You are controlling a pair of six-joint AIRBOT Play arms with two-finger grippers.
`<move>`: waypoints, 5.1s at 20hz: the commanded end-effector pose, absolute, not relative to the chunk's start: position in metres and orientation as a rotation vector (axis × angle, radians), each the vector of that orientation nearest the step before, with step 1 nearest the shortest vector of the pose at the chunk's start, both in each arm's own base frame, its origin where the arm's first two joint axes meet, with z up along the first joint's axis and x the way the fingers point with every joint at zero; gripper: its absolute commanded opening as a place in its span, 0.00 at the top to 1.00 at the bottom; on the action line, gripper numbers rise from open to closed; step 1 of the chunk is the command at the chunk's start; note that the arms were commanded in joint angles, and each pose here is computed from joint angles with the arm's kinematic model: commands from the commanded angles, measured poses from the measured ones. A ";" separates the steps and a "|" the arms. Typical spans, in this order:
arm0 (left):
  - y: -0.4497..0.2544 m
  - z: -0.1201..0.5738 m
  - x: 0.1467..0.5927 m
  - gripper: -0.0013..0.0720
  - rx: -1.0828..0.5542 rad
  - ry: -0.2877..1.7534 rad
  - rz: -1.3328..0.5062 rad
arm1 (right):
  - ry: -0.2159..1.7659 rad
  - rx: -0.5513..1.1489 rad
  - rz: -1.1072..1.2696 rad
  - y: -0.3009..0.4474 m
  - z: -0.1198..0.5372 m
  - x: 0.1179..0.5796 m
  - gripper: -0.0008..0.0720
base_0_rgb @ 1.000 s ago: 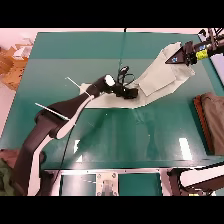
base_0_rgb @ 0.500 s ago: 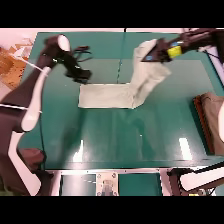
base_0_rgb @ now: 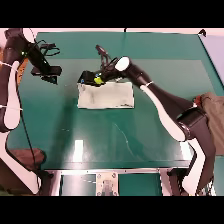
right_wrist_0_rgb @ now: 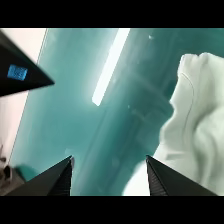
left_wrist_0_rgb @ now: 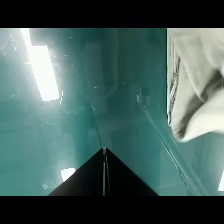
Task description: Fold the shirts.
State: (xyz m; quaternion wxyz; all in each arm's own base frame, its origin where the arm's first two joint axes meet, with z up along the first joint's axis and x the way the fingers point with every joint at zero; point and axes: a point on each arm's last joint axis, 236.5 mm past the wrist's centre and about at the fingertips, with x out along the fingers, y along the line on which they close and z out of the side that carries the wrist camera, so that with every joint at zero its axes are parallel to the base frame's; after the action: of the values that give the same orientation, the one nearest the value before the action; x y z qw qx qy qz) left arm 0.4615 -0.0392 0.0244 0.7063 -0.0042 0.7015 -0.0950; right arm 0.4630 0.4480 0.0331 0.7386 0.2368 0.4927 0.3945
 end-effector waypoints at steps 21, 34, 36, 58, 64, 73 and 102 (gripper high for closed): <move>-0.031 0.025 0.467 0.96 -0.001 1.533 -0.204 | 1.440 0.821 0.585 0.233 -0.085 0.459 0.34; -0.032 0.025 0.465 0.96 -0.003 1.545 -0.206 | 1.065 0.628 0.233 0.010 0.121 0.502 0.97; -0.032 0.017 0.459 0.96 -0.006 1.572 -0.208 | 1.003 0.650 0.080 -0.069 0.138 0.485 0.97; -0.033 0.004 0.457 0.96 -0.053 1.597 -0.166 | 1.110 0.833 -0.713 -0.330 0.159 0.234 0.96; -0.033 0.004 0.457 0.96 -0.056 1.596 -0.169 | 1.232 0.900 -0.740 -0.322 0.124 0.214 0.96; -0.041 0.006 0.457 0.96 -0.076 1.591 -0.197 | 1.730 0.963 -0.940 -0.292 0.020 0.112 0.39; -0.140 0.022 0.268 0.96 -0.071 1.552 -0.353 | 1.558 0.444 0.235 0.093 -0.052 0.253 0.96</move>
State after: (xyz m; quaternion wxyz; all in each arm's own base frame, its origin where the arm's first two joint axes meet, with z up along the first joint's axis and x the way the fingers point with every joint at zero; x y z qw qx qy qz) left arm 0.2773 -0.1418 0.0279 0.6986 -0.0337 0.6961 -0.1620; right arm 0.2636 0.0708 -0.0481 0.6862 0.2104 0.6917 0.0801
